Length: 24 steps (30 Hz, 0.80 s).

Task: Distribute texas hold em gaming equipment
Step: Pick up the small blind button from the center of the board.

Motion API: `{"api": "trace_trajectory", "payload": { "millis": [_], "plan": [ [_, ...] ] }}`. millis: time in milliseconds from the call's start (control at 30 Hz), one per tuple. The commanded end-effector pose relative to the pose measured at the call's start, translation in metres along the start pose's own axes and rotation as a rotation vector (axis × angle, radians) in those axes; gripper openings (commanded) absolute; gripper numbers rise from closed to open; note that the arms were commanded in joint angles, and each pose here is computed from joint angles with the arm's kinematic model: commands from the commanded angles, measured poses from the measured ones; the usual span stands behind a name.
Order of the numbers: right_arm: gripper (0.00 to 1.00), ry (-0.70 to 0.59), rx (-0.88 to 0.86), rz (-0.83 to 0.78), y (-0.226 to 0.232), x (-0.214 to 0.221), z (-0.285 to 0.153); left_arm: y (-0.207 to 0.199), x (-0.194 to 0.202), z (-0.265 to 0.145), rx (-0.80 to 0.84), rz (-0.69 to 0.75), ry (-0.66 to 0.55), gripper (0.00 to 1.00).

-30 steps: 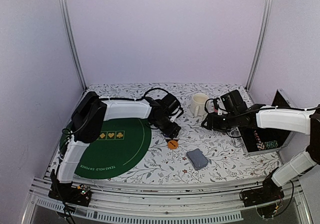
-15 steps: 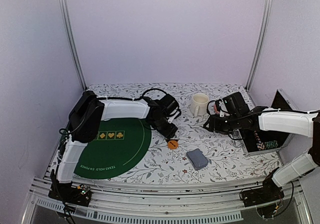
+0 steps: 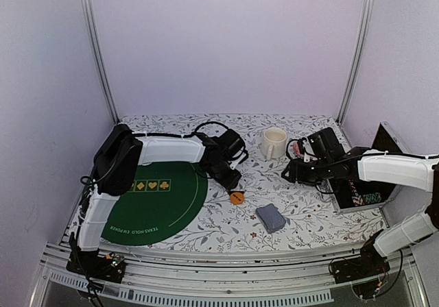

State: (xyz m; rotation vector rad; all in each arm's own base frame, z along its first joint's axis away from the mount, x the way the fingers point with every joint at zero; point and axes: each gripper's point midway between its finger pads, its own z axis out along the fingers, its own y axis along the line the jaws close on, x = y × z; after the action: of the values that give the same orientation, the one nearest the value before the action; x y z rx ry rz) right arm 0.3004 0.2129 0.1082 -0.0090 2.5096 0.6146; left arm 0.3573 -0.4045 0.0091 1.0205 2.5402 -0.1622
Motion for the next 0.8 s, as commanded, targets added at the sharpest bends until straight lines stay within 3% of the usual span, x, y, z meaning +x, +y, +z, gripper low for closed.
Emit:
{"api": "trace_trajectory", "payload": {
  "millis": [0, 300, 767],
  "plan": [
    [0.55, -0.025, 0.031, -0.007, -0.008, 0.001, -0.010, 0.010, 0.053, 0.025, -0.032, 0.028, 0.174, 0.51],
    [0.55, -0.045, 0.043, -0.008, -0.012, -0.002, -0.017, 0.017, 0.046, 0.020, -0.071, 0.040, 0.149, 0.42],
    [0.55, -0.057, 0.049, -0.006, -0.014, -0.003, -0.023, 0.019, 0.001, -0.025, -0.068, 0.016, -0.050, 0.36]
  ]
}}
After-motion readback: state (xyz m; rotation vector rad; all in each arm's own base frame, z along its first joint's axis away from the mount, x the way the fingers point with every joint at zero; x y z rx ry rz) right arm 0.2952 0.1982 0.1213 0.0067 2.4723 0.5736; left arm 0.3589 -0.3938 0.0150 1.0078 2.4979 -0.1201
